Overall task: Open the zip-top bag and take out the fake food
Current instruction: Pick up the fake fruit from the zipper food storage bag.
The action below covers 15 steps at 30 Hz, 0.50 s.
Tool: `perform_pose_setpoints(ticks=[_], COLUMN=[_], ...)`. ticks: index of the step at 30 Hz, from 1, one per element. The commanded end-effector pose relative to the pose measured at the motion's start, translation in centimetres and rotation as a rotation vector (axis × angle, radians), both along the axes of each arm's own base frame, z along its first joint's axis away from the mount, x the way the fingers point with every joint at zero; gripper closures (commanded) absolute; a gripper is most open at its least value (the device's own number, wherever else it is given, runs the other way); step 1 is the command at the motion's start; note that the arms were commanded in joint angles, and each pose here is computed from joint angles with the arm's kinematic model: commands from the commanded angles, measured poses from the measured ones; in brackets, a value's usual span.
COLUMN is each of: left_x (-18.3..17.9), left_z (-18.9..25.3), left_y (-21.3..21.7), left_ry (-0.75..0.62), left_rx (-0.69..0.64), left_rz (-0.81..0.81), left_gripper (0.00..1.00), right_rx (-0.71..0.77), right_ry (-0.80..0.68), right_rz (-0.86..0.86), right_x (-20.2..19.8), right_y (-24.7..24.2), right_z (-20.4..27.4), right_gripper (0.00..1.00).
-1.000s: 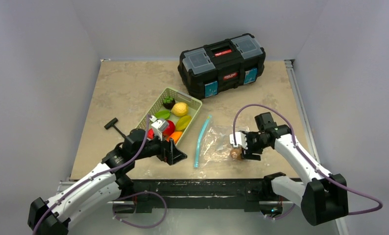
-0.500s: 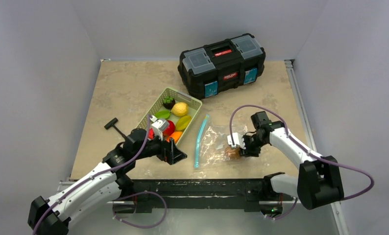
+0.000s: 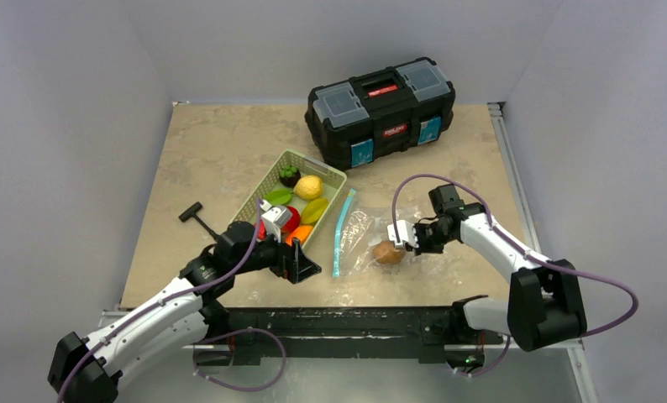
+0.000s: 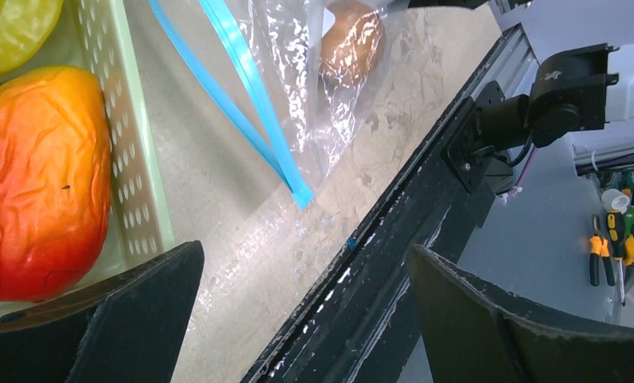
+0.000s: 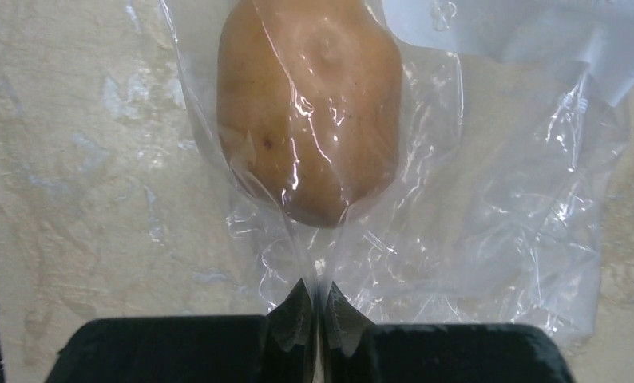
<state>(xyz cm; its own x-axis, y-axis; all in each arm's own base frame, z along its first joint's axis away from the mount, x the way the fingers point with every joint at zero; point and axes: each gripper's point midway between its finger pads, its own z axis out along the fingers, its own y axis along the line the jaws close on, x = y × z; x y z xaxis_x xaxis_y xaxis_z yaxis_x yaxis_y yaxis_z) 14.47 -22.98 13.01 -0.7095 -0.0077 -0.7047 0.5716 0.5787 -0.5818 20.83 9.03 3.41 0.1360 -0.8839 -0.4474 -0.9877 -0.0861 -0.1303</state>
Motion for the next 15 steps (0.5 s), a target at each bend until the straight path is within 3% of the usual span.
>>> perform_pose_setpoints(ticks=[1,9,15], left_x=[0.1,-0.2,-0.3], left_z=[0.4,-0.1,0.5], left_y=[-0.8,-1.4,-1.4], left_ry=[-0.029,-0.007,-0.022], left_rx=[-0.049,-0.068,-0.071], left_rz=[-0.027,-0.061,-0.075], left_gripper=[0.0,0.0,0.0], right_rx=[0.028,-0.003,0.095], right_ry=[-0.18,-0.187,-0.25], right_rz=[-0.013,0.053,0.063], right_x=[4.2,4.9,3.7], right_y=[0.6,0.5,1.7], right_z=[2.9,3.7,7.5], right_gripper=[0.97,0.78,0.49])
